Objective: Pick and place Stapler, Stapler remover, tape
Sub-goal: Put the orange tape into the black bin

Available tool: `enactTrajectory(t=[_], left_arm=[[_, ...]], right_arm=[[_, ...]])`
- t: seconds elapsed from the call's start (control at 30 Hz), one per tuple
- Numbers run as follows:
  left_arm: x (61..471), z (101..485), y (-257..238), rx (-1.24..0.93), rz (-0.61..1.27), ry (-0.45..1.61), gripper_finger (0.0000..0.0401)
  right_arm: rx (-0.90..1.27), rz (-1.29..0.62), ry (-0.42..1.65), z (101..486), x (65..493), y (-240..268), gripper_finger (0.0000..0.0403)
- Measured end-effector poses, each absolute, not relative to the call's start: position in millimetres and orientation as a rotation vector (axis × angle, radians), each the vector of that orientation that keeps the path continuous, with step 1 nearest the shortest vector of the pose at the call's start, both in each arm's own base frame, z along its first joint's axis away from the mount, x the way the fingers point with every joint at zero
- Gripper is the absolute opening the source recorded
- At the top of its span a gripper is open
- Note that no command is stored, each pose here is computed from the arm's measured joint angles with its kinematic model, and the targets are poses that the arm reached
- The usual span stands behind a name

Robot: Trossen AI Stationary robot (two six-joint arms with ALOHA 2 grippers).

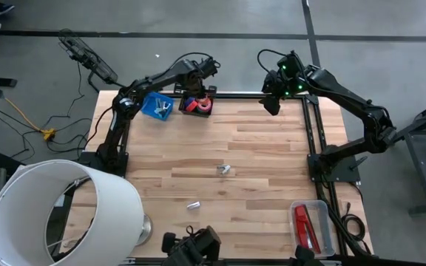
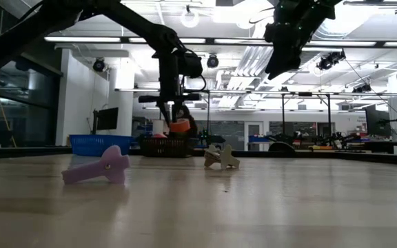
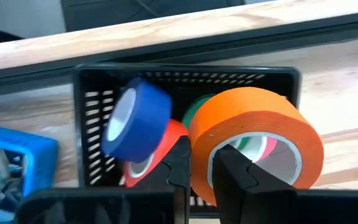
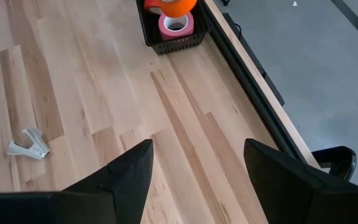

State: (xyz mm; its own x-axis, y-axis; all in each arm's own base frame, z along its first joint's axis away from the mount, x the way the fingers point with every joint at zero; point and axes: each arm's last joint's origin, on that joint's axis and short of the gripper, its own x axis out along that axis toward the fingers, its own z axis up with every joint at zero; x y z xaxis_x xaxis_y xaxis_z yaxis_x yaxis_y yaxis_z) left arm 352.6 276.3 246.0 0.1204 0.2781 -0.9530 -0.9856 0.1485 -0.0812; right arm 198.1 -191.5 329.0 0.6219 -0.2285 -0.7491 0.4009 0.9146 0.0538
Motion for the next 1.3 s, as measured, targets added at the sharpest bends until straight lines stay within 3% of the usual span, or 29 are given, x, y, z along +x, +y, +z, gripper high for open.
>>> enactTrajectory(t=[1.3], left_arm=[[355,223,281,-1.04,1.215,0.958,0.0032]], right_arm=[[0.231,-0.373,0.812,330,199,-192,0.0243]])
